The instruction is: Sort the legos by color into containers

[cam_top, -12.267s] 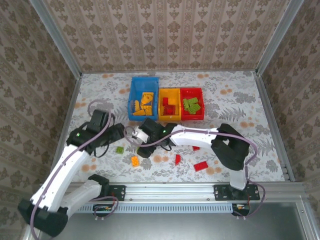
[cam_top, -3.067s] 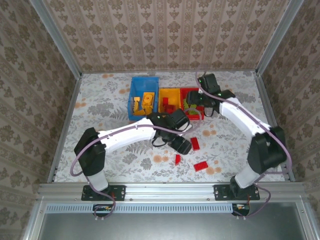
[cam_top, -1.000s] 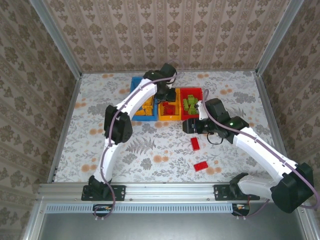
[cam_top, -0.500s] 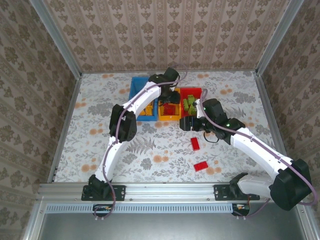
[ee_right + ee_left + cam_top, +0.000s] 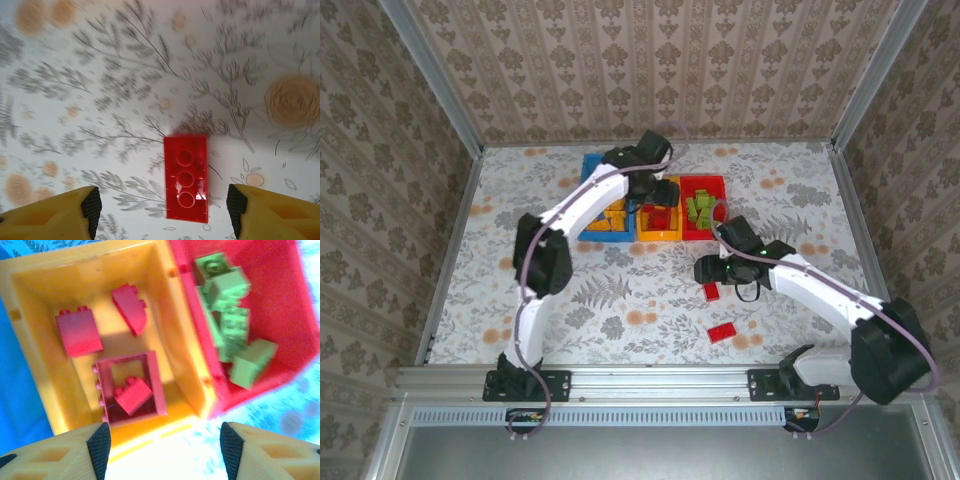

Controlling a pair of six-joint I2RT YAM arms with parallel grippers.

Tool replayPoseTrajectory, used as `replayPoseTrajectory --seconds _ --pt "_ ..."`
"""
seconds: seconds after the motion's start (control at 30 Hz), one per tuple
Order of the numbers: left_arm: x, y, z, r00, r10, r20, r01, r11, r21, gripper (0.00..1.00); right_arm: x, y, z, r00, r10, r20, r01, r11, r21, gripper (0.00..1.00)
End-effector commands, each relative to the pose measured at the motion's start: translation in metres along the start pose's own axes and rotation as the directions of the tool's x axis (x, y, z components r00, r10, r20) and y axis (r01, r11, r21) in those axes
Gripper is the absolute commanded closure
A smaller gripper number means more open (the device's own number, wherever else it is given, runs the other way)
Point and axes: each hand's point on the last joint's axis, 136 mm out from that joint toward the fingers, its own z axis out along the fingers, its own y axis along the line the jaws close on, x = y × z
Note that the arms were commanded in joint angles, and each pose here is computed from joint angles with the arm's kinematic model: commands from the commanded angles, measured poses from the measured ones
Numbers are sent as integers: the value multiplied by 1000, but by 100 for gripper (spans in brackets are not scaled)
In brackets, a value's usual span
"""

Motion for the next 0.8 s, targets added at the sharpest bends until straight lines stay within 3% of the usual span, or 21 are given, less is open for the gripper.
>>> replayPoseTrajectory --seconds 0.0,0.2,0.33,0.43,0.57,0.63,0.77 --pt "16 -34 -46 996 43 81 -55 987 153 35 23 -12 15 995 32 -94 -27 998 59 31" --pt "101 -46 -79 991 121 53 -131 954 271 31 34 -10 40 988 24 -150 -12 997 79 33" --pt "145 -39 -82 993 120 -1 -115 954 277 31 36 -7 51 986 6 -168 11 995 101 34" --pt "165 -35 -85 992 128 -8 -122 958 261 32 35 -10 56 985 10 -174 14 991 133 42" --pt "174 -30 -96 993 115 40 -121 963 242 33 17 -1 50 992 -38 -116 54 990 133 65" --pt "167 -28 -109 989 104 104 -126 967 222 33 -2 17 39 992 -107 -65 114 987 115 72" --pt "143 -19 -138 967 73 242 -113 982 153 33 -41 66 20 981 -193 24 192 980 51 75"
